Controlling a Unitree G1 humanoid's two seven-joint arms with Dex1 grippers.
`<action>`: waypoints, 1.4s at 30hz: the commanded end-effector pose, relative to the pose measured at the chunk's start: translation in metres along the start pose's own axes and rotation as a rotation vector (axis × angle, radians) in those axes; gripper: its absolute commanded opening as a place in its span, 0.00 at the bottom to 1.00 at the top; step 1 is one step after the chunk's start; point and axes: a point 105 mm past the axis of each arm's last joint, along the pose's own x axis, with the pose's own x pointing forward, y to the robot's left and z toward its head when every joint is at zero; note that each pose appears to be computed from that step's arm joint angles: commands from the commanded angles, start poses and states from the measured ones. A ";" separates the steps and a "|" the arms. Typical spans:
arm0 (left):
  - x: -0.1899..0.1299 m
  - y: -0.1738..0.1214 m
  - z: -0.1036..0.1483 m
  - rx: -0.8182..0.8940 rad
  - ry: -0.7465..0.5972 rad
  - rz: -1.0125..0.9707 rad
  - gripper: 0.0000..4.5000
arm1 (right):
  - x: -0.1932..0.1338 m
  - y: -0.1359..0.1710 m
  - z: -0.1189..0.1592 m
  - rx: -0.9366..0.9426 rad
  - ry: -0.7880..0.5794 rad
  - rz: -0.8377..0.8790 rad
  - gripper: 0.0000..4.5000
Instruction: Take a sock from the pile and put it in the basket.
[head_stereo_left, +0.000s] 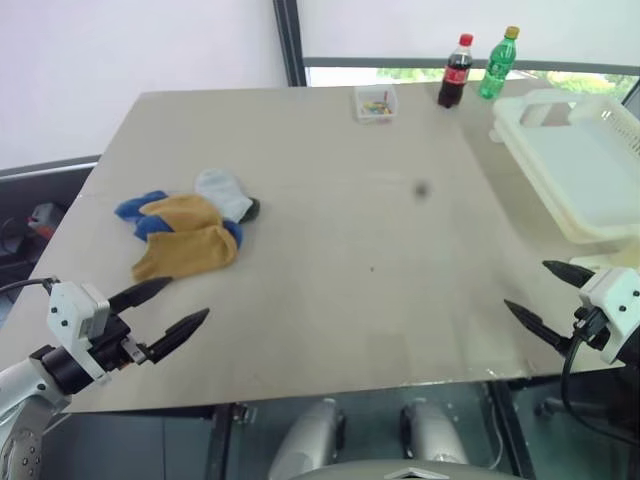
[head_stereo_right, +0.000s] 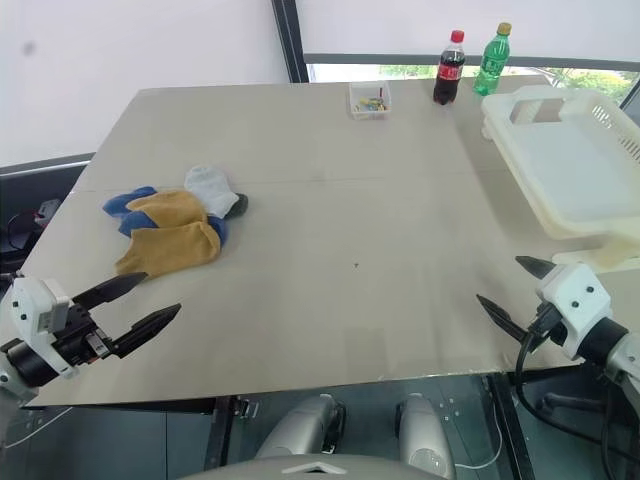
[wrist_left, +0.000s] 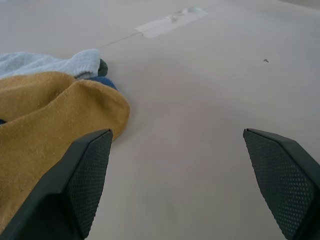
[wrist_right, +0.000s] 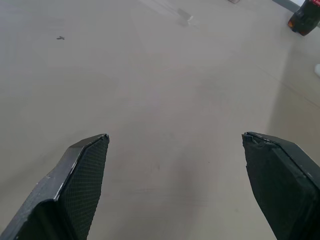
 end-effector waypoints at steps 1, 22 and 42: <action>0.009 -0.001 0.012 0.027 -0.034 -0.009 1.00 | 0.000 -0.005 0.016 -0.052 -0.049 -0.017 0.98; 0.063 0.016 0.007 -0.062 -0.037 0.361 1.00 | 0.062 0.023 0.079 -0.159 -0.453 0.402 0.98; 0.089 0.000 0.003 -0.021 0.004 0.535 1.00 | 0.105 0.042 0.116 -0.292 -0.585 0.581 0.98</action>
